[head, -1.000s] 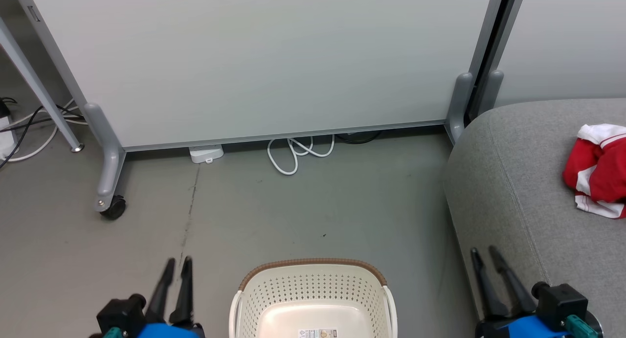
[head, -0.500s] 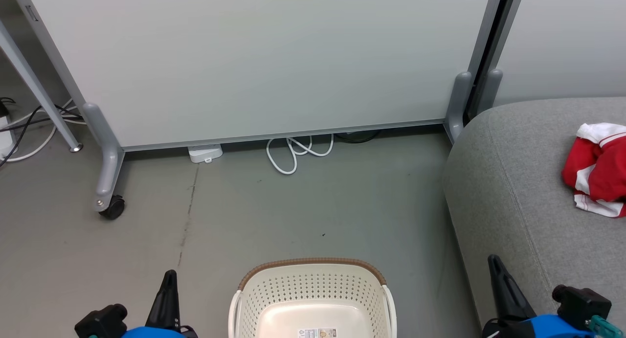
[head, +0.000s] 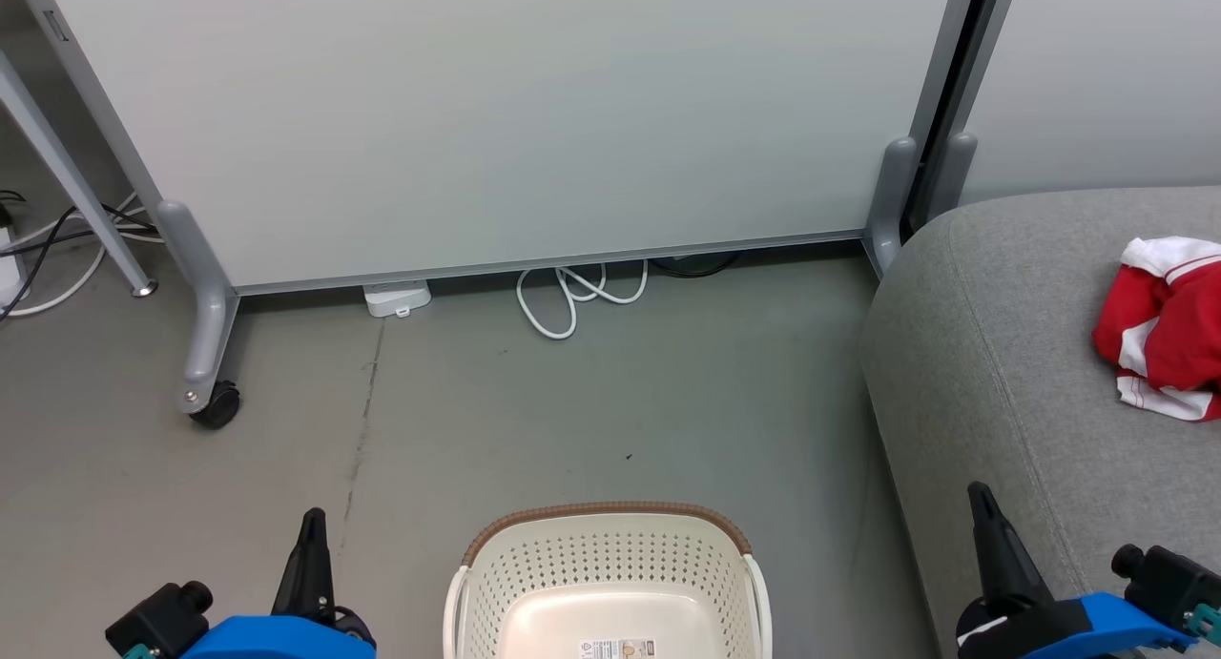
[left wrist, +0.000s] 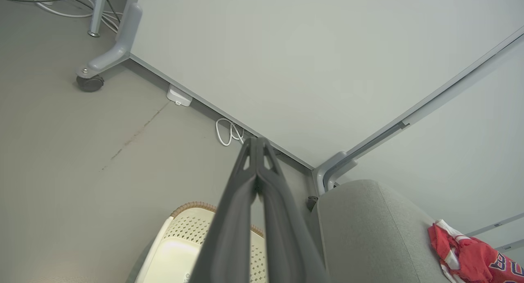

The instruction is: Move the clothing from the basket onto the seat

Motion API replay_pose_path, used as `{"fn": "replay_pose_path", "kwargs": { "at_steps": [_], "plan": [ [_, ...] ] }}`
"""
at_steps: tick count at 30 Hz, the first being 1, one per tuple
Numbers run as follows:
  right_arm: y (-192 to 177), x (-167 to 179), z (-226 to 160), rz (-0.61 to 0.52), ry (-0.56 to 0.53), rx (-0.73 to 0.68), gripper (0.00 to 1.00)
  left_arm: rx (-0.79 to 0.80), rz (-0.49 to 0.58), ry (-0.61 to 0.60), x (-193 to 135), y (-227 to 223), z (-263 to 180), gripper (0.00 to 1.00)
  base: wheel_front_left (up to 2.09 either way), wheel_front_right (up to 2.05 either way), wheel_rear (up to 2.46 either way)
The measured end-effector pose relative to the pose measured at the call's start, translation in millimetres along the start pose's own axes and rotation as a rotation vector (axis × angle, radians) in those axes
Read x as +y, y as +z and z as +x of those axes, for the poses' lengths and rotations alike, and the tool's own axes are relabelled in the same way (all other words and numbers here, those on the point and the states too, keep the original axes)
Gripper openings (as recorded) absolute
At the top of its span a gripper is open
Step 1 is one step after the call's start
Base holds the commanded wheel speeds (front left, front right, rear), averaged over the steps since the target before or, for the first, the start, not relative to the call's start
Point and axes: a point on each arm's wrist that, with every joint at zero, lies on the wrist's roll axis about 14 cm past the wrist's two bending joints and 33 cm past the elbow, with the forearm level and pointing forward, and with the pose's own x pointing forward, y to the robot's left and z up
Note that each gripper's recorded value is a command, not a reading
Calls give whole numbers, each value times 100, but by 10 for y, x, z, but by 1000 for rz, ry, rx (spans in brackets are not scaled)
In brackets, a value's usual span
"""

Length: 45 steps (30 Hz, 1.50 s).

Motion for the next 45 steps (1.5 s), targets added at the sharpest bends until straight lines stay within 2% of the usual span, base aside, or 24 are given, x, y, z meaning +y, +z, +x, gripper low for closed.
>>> {"fn": "replay_pose_path", "kwargs": {
  "at_steps": [20, 45],
  "plan": [
    [103, -35, 59, 275, -20, -15, 0, -25, -248, -3, -55, 156, 96, 0, 0, 0, 0],
    [229, -25, 126, 549, -7, -34, 0, -49, -500, -38, -150, 324, 187, 0, 0, 0, 0]
  ]
}}
